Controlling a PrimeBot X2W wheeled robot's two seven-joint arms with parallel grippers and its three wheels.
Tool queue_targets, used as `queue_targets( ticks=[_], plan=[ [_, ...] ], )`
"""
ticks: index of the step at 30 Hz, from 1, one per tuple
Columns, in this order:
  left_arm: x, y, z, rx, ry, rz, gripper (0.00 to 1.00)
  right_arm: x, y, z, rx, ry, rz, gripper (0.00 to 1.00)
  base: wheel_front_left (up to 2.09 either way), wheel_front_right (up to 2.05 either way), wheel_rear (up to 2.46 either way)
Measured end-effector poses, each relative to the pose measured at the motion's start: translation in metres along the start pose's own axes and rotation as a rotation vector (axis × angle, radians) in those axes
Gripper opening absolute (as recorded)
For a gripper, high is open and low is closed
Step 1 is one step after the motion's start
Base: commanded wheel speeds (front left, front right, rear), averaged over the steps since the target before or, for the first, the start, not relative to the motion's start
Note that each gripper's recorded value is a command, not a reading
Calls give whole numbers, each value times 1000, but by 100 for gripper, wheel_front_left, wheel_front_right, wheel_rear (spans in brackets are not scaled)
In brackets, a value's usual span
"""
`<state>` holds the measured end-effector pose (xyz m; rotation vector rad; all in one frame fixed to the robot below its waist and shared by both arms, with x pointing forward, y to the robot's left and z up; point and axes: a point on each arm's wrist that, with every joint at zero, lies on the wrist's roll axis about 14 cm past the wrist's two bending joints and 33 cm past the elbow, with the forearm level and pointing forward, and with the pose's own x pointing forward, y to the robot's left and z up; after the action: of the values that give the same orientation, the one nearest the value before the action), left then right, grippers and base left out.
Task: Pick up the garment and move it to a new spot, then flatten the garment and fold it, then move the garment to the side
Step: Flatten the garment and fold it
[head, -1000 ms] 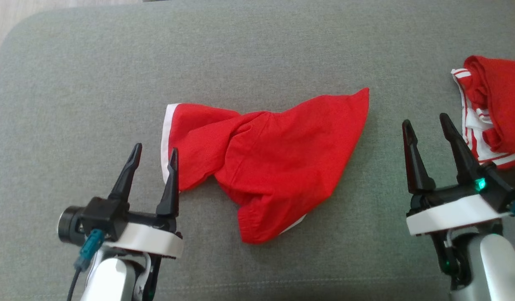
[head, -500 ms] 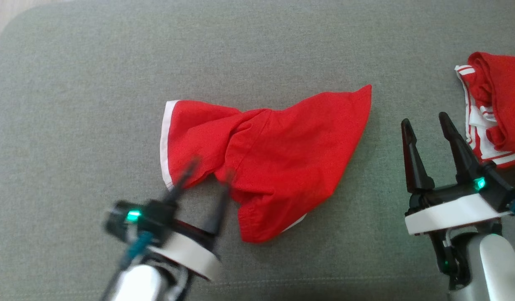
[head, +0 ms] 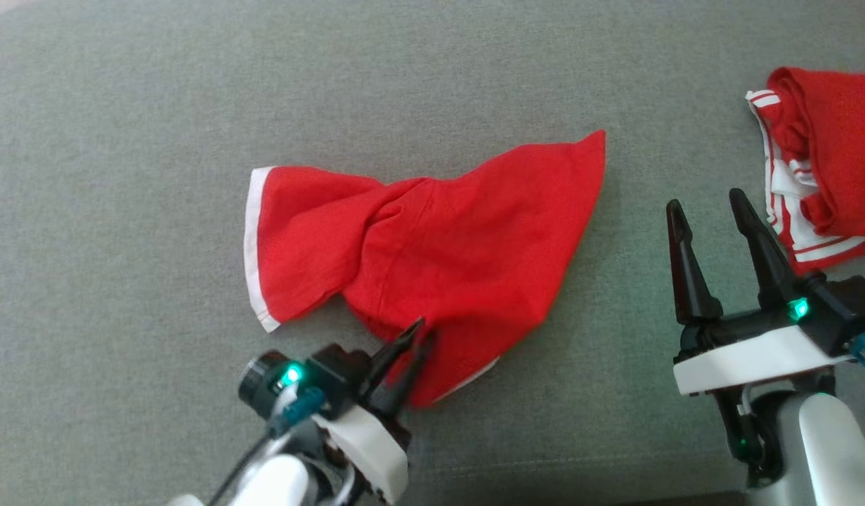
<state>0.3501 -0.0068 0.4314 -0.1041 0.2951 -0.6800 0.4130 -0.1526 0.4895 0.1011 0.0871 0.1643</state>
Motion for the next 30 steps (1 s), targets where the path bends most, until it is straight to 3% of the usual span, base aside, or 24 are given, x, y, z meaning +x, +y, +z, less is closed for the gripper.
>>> queue_targets(
  ticks=[4, 11, 27, 28, 29, 30],
  plan=[
    [7, 13, 16, 1, -60, 27, 0, -1, -3, -1, 1, 3, -11, 100, 0, 0, 0],
    [14, 63, 43, 12, -138, 157, 0, -2, -8, -4, 13, 10, -28, 100, 0, 0, 0],
    [40, 144, 33, 72, -57, 291, 0, -9, -26, -16, 22, 56, -94, 100, 0, 0, 0],
    [42, 149, 30, 75, -48, 295, 36, -10, -27, -18, 24, 62, -97, 100, 0, 0, 0],
    [43, 152, 28, 68, -45, 300, 100, -10, -27, -19, 25, 65, -98, 100, 0, 0, 0],
    [43, 154, 27, 60, -48, 306, 100, -10, -28, -20, 25, 69, -99, 100, 0, 0, 0]
  ],
)
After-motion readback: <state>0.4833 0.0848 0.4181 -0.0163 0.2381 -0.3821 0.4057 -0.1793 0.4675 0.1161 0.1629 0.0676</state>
